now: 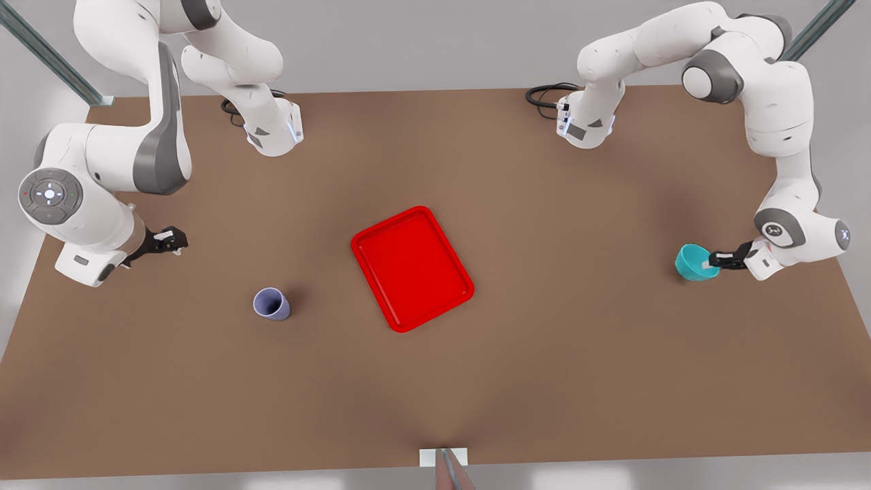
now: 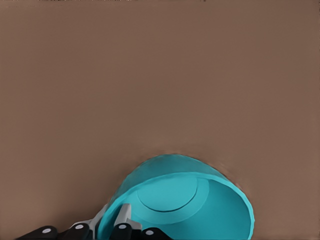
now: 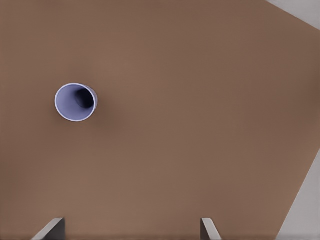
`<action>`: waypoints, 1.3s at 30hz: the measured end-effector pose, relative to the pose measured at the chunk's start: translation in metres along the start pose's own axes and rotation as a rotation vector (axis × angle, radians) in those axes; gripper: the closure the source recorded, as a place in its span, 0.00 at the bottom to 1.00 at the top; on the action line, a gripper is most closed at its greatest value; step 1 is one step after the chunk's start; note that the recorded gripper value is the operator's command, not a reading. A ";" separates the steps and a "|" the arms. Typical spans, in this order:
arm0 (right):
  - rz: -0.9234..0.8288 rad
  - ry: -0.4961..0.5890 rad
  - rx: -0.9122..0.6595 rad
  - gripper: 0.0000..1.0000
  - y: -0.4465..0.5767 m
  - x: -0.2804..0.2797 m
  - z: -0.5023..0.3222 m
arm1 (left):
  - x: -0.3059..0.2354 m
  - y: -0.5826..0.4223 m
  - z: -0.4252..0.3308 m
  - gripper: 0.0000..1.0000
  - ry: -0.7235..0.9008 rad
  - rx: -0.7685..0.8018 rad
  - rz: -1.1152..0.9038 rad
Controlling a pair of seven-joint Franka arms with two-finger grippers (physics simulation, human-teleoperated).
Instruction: Place the bowl on the tray with the left arm and the cup on the tray with the right arm
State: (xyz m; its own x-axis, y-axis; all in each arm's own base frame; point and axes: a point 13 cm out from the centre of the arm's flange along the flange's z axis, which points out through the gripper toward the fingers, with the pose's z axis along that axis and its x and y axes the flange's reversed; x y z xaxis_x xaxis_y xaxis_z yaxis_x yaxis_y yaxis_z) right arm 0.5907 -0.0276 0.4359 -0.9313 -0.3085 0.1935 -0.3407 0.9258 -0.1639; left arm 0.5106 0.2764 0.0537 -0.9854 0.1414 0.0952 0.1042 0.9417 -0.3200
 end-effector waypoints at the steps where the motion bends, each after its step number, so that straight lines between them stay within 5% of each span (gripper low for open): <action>1: 0.000 0.000 0.000 0.00 0.000 0.000 0.000 | -0.002 -0.001 -0.004 0.79 -0.004 -0.002 0.004; 5: 0.005 0.003 -0.002 0.00 -0.004 0.001 0.002 | -0.050 -0.073 -0.067 0.79 -0.049 -0.026 0.096; 8: 0.005 0.004 -0.002 0.00 -0.006 0.000 0.004 | -0.136 -0.210 -0.113 0.79 -0.064 -0.062 0.255; 11: 0.006 0.003 -0.002 0.00 -0.007 0.000 0.004 | -0.194 -0.398 -0.076 0.79 0.001 -0.088 0.404; 17: 0.007 0.005 -0.006 0.00 -0.008 -0.001 0.007 | -0.196 -0.654 0.034 0.79 0.066 -0.098 0.377; 26: 0.003 0.013 -0.010 0.00 -0.006 -0.003 0.012 | -0.138 -0.740 0.147 0.79 0.154 -0.102 -0.042; 35: 0.001 0.013 -0.010 0.00 -0.005 -0.004 0.013 | -0.132 -0.727 0.162 0.79 0.151 -0.162 -0.383; 36: 0.001 0.013 -0.010 0.00 -0.005 -0.004 0.013 | -0.135 -0.723 0.161 0.66 0.142 -0.162 -0.416; 37: 0.001 0.014 -0.010 0.00 -0.005 -0.004 0.013 | -0.138 -0.722 0.161 0.00 0.135 -0.160 -0.445; 39: 0.001 0.015 -0.010 0.00 -0.005 -0.005 0.014 | -0.138 -0.720 0.165 0.00 0.130 -0.159 -0.495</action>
State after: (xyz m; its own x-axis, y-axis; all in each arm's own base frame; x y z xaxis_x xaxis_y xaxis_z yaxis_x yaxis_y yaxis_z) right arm 0.5951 -0.0340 0.4218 -0.9296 -0.3042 0.2083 -0.3384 0.9282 -0.1546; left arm 0.5493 -0.4712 0.1150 -0.8980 -0.3045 0.3176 -0.3399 0.9385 -0.0613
